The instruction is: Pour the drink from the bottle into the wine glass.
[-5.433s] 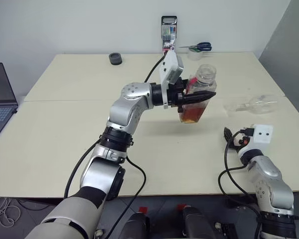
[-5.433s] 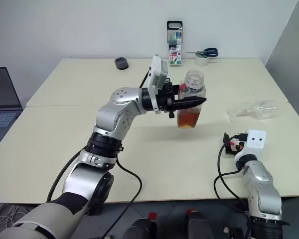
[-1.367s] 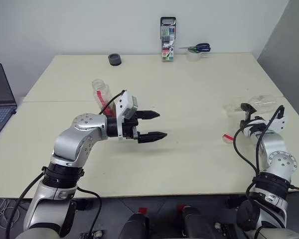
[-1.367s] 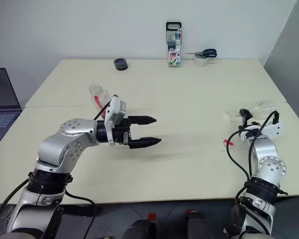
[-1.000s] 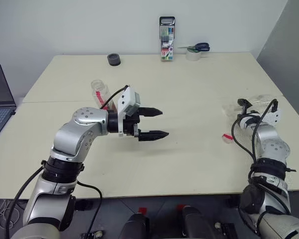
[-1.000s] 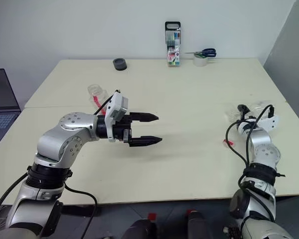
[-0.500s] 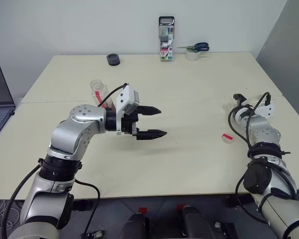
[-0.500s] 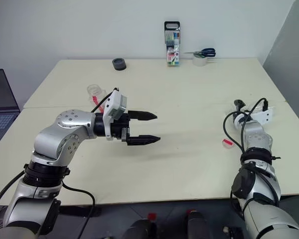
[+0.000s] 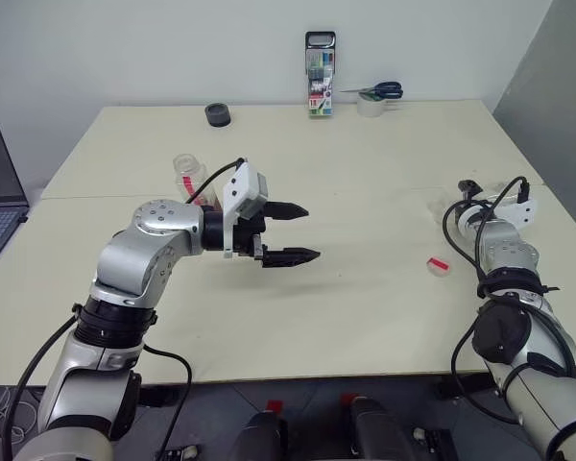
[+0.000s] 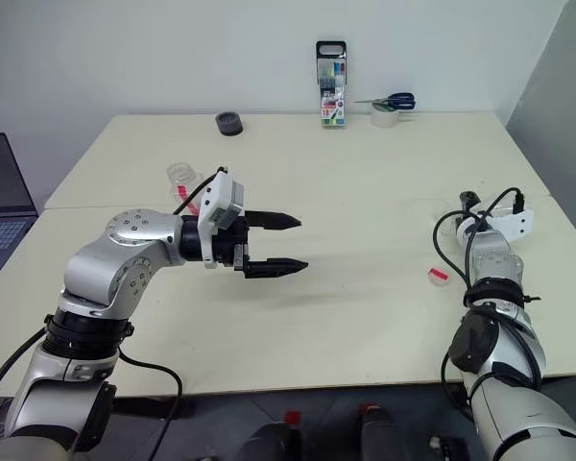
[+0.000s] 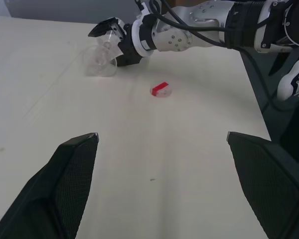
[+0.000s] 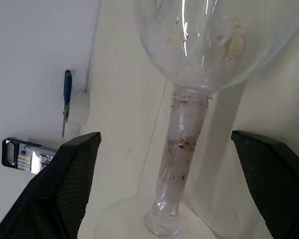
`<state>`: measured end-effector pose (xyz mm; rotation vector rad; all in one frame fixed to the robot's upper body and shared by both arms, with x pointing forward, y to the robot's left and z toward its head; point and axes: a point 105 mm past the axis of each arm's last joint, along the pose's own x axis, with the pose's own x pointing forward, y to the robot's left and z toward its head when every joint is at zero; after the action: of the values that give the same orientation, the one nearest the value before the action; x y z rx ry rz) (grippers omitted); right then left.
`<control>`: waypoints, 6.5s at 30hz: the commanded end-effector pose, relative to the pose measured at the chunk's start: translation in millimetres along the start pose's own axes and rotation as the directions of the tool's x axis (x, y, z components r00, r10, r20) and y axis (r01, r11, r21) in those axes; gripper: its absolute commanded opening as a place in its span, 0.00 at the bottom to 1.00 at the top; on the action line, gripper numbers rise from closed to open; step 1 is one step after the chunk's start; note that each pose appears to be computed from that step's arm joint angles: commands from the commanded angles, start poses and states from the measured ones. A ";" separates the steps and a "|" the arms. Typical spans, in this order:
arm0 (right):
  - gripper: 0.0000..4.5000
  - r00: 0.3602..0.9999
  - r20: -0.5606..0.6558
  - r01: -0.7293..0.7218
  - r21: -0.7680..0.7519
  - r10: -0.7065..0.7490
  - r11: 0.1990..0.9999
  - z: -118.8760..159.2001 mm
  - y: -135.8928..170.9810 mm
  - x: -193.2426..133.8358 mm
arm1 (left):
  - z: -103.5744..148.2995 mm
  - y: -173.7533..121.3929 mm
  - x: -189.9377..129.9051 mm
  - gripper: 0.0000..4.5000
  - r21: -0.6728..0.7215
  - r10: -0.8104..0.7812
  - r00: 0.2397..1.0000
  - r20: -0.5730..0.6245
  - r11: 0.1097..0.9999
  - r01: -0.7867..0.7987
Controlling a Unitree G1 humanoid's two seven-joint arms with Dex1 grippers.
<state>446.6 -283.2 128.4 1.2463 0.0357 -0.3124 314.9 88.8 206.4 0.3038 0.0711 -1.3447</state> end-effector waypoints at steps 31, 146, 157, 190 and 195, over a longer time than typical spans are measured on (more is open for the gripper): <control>0.03 0.850 -0.161 -0.304 -0.928 0.502 0.217 -94.4 65.1 -45.9 | 12.4 0.5 -9.7 1.00 0.061 0.067 0.998 0.010 0.996 -0.067; 1.00 0.484 -0.731 -0.724 -0.643 0.482 -0.249 -183.5 17.6 -121.8 | -48.8 11.0 -121.2 1.00 -0.086 0.848 0.529 -0.028 0.525 -0.847; 1.00 0.276 -0.856 -0.859 -0.423 0.437 -0.287 -121.8 97.9 -204.6 | -85.7 39.4 -139.3 1.00 -0.107 0.955 0.285 -0.080 0.276 -0.955; 1.00 0.415 -0.800 -0.845 -0.515 0.433 -0.141 -92.0 115.5 -236.3 | -84.3 108.6 -81.8 1.00 -0.116 0.906 0.422 0.029 0.422 -0.899; 1.00 0.424 -0.797 -0.840 -0.524 0.430 -0.143 -92.5 119.6 -237.2 | -88.6 123.0 -86.3 1.00 -0.102 0.922 0.387 0.030 0.388 -0.916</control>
<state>269.5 -114.5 242.8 -0.0776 -0.0630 0.8744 421.8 214.8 146.3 0.1454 -0.0597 -0.2029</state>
